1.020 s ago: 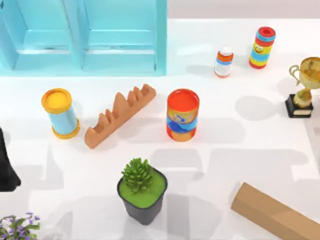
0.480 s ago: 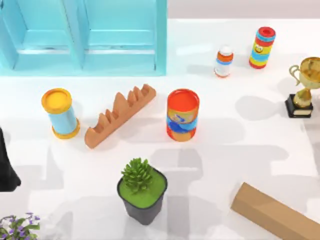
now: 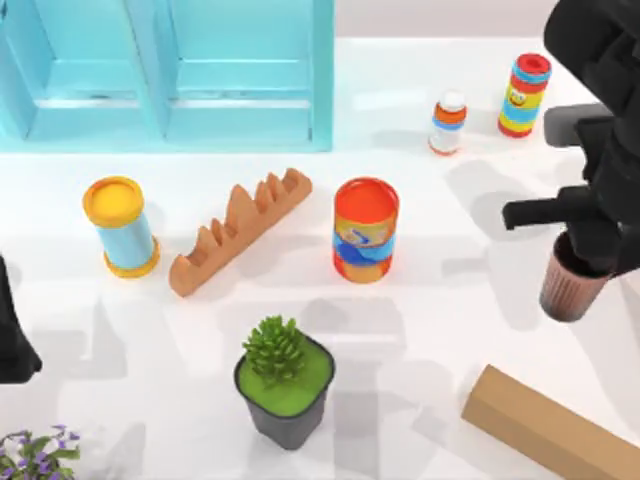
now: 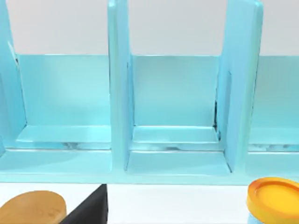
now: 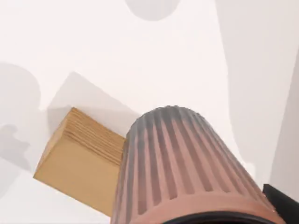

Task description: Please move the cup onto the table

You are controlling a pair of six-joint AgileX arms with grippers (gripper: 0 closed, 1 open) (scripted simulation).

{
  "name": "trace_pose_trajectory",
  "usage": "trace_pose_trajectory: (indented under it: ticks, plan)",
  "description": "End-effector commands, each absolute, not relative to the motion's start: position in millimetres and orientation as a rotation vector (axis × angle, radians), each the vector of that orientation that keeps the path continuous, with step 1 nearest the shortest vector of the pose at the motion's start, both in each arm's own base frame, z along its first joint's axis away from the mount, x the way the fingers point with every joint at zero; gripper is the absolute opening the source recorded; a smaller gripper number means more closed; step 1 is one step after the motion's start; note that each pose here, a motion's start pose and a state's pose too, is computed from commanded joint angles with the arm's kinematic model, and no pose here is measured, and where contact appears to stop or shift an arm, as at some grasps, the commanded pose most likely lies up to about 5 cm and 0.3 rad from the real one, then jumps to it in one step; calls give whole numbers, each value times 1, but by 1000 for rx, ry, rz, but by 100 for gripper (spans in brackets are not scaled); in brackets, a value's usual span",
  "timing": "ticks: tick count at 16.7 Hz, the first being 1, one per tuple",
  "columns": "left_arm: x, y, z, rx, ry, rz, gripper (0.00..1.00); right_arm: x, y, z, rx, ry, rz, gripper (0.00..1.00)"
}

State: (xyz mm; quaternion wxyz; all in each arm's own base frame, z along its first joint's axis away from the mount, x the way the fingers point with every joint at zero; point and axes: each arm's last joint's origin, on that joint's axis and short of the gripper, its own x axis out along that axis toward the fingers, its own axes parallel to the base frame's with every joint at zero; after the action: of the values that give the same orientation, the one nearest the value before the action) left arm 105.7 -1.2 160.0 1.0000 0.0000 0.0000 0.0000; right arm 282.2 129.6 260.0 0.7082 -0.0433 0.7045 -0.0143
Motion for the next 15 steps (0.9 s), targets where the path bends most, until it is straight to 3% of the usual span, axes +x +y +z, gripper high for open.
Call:
trace_pose_trajectory:
  ticks: [6,15]
  plan:
    - [106,-1,160,0,0,0,100,229,219,259,-95,1547,-35,0]
    - [106,-1,160,0,0,0,100,207,240,260,-41,1554,-57,0]
